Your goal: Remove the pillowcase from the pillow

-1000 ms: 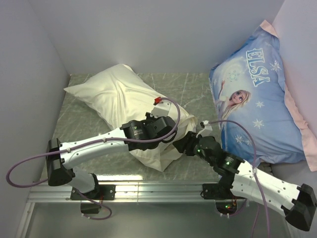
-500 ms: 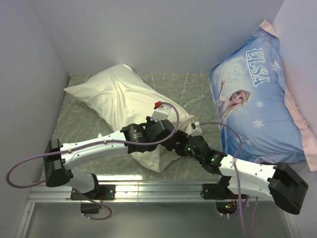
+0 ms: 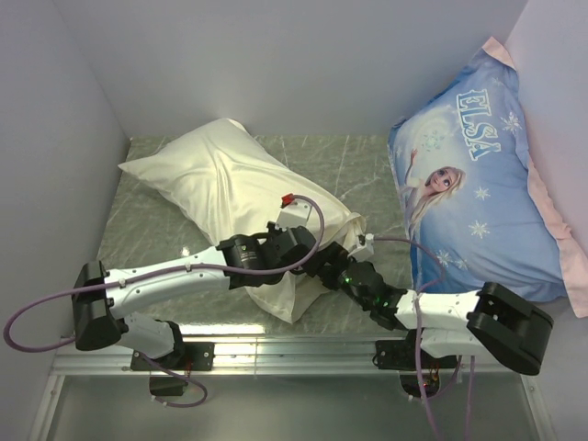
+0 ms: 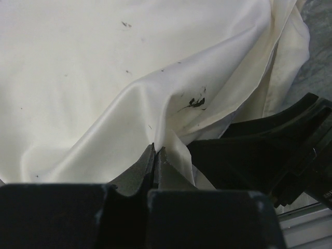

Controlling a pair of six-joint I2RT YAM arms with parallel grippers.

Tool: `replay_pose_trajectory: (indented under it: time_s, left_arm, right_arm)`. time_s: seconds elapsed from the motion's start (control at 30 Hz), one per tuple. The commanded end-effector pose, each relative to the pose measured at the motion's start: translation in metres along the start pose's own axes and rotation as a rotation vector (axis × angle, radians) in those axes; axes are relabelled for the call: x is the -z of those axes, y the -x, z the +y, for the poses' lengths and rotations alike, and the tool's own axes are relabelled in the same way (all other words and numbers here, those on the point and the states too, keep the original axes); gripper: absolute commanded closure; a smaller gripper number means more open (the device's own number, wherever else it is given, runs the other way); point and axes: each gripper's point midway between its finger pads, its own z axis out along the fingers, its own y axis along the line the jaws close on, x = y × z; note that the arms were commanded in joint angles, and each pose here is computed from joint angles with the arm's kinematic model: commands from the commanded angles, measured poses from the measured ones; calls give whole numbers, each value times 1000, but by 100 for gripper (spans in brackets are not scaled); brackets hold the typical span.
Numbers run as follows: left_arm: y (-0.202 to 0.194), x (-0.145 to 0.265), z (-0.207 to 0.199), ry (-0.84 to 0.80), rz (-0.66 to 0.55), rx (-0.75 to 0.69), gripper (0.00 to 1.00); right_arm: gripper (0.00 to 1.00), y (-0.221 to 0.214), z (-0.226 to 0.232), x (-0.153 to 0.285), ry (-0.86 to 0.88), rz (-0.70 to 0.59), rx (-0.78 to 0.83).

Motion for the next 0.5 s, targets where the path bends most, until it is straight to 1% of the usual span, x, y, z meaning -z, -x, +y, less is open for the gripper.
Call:
replay_pose_trajectory:
  time_s: [0.0,0.07,0.17,0.27,0.3,0.33,0.37,0.4,0.43,0.47]
  left_arm:
    - [14,10,-8,-72,-39,70,99]
    - [13,11,-8,-77,-36,73,99]
    - [12,11,-8,-81,-36,77,99]
    - [13,13,-8,-90,-40,84,99]
    - [13,13,-7,-90,-43,86,100]
    - [13,14,-6,-91,-47,90,100]
    - [13,15,-5,-94,-51,100,99]
    - [13,15,-6,-100,-58,109,99]
    - [10,15,-1,-96,-65,116,99]
    - [9,15,0,-95,-72,125,99]
  right_arm:
    - [2,22,34,-13,95,-116,-48]
    - [3,19,36,-20,86,-106,-36]
    - [11,13,37,-27,90,-85,-36]
    - [30,14,35,-28,93,-98,-12]
    - [45,15,35,-28,87,-104,5]
    - [54,20,35,-27,76,-123,24]
    - [64,31,50,-21,109,-150,50]
    - [82,32,40,-19,46,-146,92]
    - [92,46,51,-16,40,-190,104]
    - [100,61,65,-5,58,-230,127]
